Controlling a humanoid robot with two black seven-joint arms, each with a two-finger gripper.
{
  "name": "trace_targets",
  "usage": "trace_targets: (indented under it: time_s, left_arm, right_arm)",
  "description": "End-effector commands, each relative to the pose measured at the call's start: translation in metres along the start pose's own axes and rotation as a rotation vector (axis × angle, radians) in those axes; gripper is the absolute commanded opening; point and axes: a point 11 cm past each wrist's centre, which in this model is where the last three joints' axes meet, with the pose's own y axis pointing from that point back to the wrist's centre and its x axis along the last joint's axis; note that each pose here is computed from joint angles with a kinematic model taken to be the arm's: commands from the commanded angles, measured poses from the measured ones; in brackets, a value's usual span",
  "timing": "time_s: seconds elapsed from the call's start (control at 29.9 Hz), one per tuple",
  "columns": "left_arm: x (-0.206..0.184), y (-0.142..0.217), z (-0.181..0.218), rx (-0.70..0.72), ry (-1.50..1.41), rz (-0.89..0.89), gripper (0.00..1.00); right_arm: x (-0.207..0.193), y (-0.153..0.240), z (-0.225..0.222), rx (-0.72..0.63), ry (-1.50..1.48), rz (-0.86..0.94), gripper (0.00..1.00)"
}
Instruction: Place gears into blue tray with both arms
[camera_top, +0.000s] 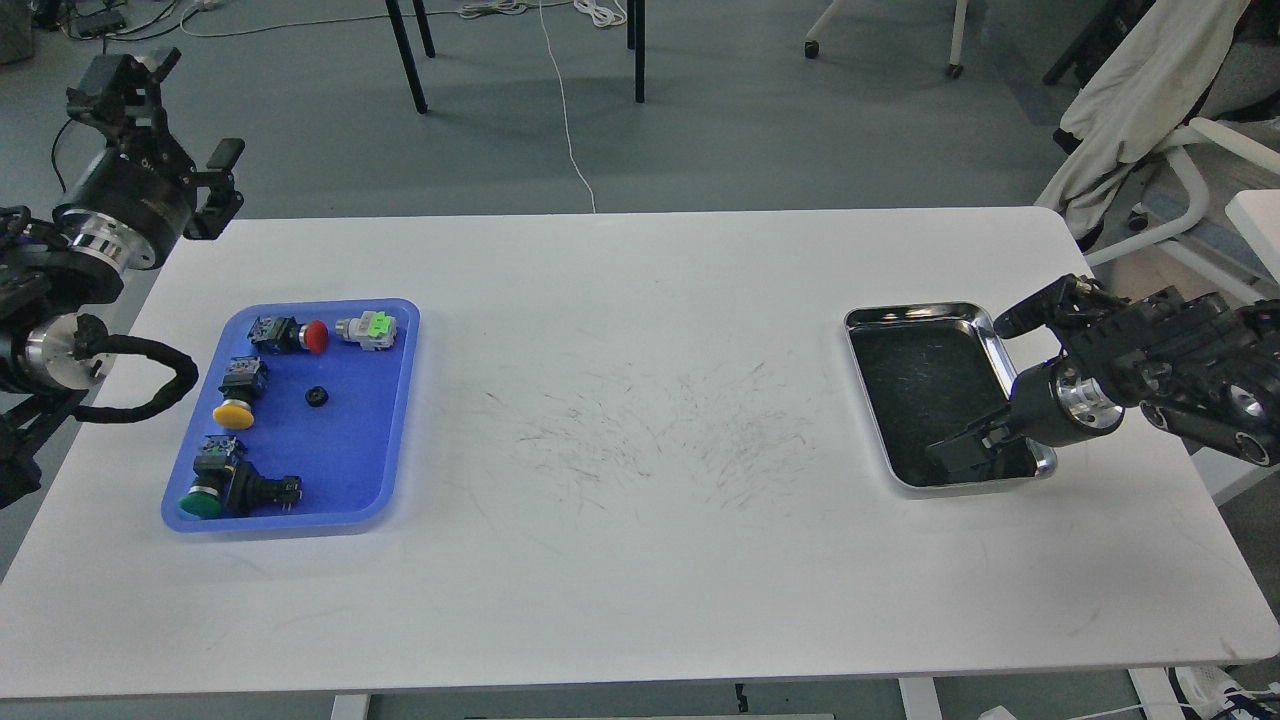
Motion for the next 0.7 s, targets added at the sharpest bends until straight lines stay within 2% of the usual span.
trace_targets:
  time_s: [0.0,0.23,0.47,0.54,0.67]
  left_arm:
    - [0.0021,0.0010,0.0003,0.001,-0.003,0.005,1.00]
    - [0.0022,0.0011,0.0007,0.000,-0.003,0.004,1.00]
    - [0.0025,0.0016,-0.0003,0.003,-0.004,0.005,1.00]
    - [0.0024,0.0015,0.0000,0.002,-0.002,0.004,1.00]
    - [0.0027,0.0020,-0.0010,0.004,-0.004,0.005,1.00]
  right_arm:
    - [-0.0002,-0.0013,-0.0011,0.002,0.004,-0.002,0.86]
    - [-0.0020,-0.0018,-0.0005,0.000,0.006,-0.004,0.79]
    - [-0.0030,-0.0045,0.0002,-0.009,0.032,-0.012,0.68]
    - [-0.0016,-0.0041,0.0028,-0.021,0.043,-0.008,0.62]
    - [-0.0003,-0.0054,0.0049,-0.031,0.048,-0.006,0.57]
